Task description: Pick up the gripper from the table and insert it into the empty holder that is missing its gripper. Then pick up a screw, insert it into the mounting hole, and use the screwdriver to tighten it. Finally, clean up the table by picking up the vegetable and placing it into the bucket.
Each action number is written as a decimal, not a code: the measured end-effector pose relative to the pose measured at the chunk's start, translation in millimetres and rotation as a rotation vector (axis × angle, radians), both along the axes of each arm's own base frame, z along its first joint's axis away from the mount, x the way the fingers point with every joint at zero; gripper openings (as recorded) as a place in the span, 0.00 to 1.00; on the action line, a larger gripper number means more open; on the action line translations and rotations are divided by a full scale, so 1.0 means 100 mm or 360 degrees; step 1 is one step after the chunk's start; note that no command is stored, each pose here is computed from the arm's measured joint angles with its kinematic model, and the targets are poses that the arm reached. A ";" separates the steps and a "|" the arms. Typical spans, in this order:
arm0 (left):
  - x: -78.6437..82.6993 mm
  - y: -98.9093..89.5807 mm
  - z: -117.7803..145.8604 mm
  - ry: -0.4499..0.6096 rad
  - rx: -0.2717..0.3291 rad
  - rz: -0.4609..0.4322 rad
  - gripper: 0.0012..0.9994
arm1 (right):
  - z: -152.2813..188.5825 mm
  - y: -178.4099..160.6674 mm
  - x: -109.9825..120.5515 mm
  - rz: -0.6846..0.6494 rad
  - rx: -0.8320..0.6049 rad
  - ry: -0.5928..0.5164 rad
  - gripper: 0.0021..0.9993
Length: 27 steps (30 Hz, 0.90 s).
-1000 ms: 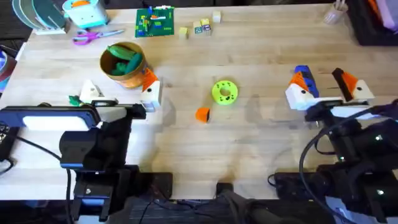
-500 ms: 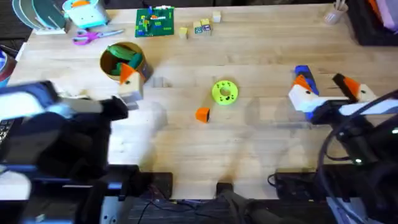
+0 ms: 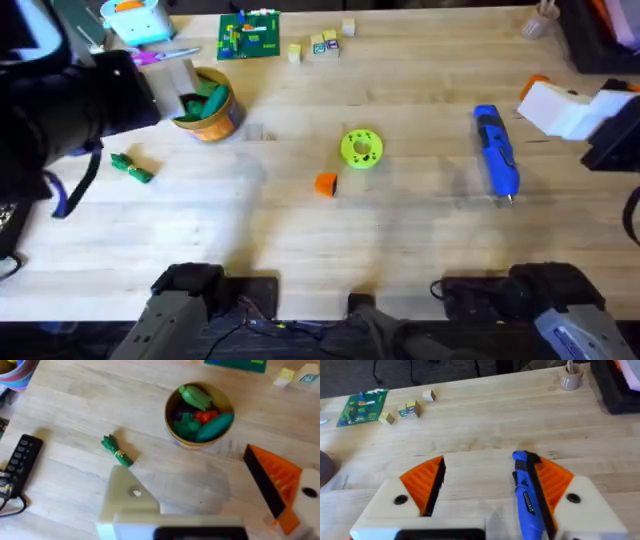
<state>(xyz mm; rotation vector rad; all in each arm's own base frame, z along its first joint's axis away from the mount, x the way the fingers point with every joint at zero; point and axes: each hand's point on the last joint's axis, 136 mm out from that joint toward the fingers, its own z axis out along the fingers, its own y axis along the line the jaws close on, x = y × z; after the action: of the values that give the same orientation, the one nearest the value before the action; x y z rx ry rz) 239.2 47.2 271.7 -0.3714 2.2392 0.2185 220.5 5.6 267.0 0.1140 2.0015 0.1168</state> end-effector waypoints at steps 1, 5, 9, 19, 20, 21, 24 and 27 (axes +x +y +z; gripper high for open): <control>0.01 0.00 -0.06 0.0043 -0.0010 0.0010 0.99 | -0.01 0.00 0.00 0.0000 0.0000 0.0006 0.99; 0.02 0.16 -0.30 0.0196 -0.0102 0.0194 0.99 | -0.04 0.00 -0.02 0.0003 0.0002 0.0029 0.99; 0.02 0.54 -0.57 0.0331 -0.0217 0.0507 0.99 | -0.05 0.00 -0.03 0.0004 0.0002 0.0040 0.99; -0.10 1.24 -1.29 0.0630 -0.0566 0.0990 0.99 | -0.06 0.01 -0.03 0.0004 0.0002 0.0040 0.99; -0.12 1.30 -1.34 0.0637 -0.0605 0.1025 0.99 | -0.06 0.01 -0.03 0.0004 0.0002 0.0041 0.99; -0.14 1.36 -1.41 0.0652 -0.0651 0.1064 0.99 | -0.06 0.00 -0.03 0.0004 0.0002 0.0041 0.99; -0.20 1.45 -1.57 0.0696 -0.0764 0.1136 0.69 | -0.06 0.01 -0.03 0.0004 0.0002 0.0041 0.99; -0.19 1.39 -1.65 0.0737 -0.0854 0.1104 0.21 | -0.06 0.00 -0.03 0.0004 0.0002 0.0041 0.99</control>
<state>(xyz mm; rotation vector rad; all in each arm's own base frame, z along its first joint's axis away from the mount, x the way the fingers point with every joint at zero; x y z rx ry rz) 220.2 186.4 106.4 -1.5218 2.5119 0.0554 217.7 6.0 261.3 0.1144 2.0272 0.1187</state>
